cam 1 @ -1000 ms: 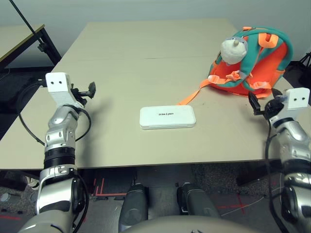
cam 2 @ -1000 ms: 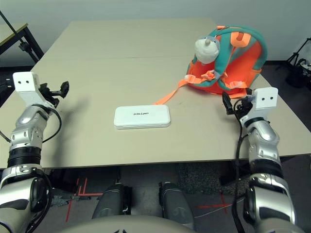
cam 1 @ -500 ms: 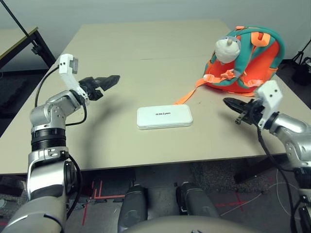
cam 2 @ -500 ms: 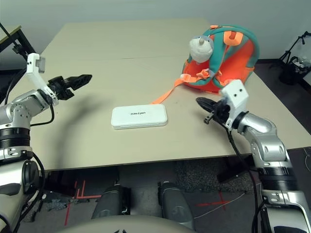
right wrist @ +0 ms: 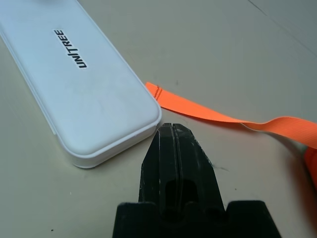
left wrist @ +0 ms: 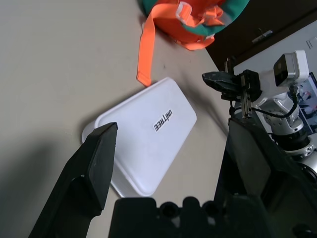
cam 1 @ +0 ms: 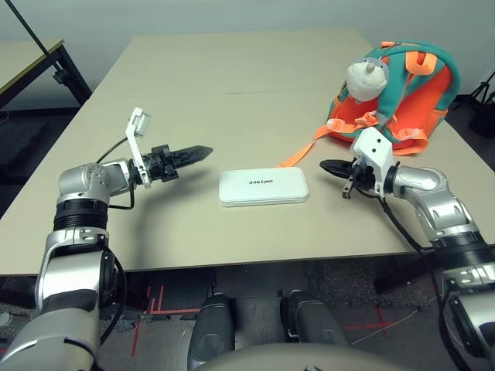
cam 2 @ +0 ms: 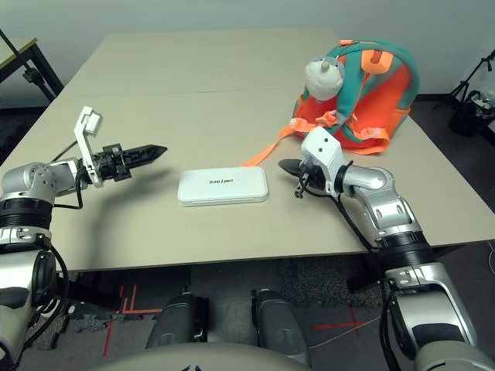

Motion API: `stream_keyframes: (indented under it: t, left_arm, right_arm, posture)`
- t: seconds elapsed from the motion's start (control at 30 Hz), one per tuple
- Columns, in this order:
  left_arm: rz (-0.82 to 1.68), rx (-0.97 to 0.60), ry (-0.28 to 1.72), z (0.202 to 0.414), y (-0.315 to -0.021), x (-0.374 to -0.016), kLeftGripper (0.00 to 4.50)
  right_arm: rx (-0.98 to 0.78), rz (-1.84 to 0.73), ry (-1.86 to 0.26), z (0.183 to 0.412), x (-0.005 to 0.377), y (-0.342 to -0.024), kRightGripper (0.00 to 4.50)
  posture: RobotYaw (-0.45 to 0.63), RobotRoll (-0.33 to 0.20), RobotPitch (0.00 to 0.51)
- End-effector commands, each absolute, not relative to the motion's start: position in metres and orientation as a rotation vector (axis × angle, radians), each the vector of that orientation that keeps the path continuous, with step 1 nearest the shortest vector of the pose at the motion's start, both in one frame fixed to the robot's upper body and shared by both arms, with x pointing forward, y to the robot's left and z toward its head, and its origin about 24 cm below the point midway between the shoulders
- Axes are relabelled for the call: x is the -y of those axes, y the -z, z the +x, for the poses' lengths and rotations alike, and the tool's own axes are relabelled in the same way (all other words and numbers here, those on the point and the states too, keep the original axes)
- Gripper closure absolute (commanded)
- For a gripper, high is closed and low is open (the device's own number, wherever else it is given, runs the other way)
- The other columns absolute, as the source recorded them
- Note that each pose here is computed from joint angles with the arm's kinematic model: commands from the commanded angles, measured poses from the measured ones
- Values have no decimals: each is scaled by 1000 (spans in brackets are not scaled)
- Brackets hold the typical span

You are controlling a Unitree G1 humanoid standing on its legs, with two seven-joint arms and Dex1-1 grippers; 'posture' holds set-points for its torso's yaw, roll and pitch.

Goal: Put the pencil case into the backpack and zip it.

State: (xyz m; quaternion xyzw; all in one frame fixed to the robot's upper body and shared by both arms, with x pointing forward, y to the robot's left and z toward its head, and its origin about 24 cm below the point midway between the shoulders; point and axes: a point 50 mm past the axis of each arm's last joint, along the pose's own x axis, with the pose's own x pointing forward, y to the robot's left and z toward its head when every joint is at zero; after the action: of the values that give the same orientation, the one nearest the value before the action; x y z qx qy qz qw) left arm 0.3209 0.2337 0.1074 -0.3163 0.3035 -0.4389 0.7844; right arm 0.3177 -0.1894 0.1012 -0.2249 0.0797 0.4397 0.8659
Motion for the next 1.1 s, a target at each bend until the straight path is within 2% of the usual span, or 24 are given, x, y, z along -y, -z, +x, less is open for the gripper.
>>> stream_keyframes:
  t: [0.03, 0.43, 0.7, 1.1]
  left_arm:
    - [-688, -721, 934, 323, -105, -236, 0]
    - [-714, -882, 942, 319, -88, -233, 0]
    - [-697, -956, 868, 316, -74, -236, 0]
    - [-696, -953, 843, 320, -69, -232, 0]
  right_arm:
    - [-185, -503, -937, 318, 185, -93, 4471]
    - [-195, -519, -916, 320, 191, -91, 4471]
    - [-198, -544, -909, 324, 192, -90, 4471]
    - [-258, -693, -911, 326, 201, -81, 4471]
  posture:
    - [-120, 0, 31]
    - [-135, 0, 34]
    - [-134, 0, 35]
    - [-142, 0, 34]
